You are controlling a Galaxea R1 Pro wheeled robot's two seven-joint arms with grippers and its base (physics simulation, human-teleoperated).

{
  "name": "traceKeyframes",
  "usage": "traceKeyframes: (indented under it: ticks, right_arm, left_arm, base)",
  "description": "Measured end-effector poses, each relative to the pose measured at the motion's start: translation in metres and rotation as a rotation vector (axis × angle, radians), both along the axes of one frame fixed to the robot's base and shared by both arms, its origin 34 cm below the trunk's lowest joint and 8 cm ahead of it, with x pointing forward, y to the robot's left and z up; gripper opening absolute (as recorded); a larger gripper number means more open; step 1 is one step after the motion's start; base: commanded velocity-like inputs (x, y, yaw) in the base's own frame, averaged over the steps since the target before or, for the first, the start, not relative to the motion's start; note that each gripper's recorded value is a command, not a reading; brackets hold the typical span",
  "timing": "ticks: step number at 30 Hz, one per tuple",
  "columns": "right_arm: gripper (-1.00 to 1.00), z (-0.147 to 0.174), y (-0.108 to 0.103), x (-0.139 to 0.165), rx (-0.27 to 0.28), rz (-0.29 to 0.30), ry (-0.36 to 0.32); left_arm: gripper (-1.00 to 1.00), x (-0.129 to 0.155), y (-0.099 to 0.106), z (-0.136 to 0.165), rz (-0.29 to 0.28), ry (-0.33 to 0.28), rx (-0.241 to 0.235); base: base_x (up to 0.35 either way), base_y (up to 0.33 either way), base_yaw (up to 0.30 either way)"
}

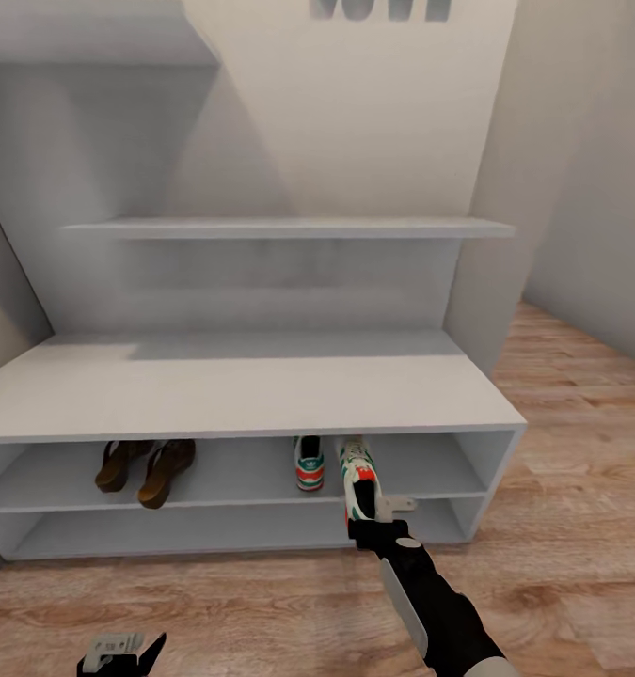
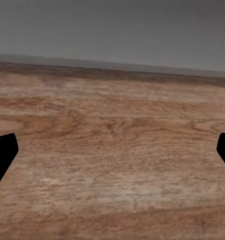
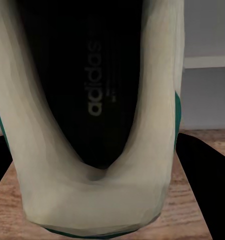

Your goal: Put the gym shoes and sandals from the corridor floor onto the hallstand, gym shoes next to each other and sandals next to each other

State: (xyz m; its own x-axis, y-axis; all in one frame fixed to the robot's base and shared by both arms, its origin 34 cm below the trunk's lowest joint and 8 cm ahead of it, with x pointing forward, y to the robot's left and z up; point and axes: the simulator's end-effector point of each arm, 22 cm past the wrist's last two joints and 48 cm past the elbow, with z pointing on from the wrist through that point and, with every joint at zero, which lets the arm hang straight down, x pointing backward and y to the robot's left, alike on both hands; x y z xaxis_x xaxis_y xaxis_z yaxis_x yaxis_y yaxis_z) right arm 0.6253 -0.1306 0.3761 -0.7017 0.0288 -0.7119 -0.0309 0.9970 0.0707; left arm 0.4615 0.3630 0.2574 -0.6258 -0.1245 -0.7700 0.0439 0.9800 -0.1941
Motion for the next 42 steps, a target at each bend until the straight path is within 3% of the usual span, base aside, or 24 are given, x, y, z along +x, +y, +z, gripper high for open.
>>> traceKeyframes:
  ticks: [42]
  right_arm:
    - [-1.0,-0.0007,-0.0005,-0.0004,-0.001,0.0,0.001]
  left_arm:
    - [1.0,0.0002,-0.0001,0.0,0.004,-0.001,-0.001]
  base:
    - [0.109,0.027,0.0]
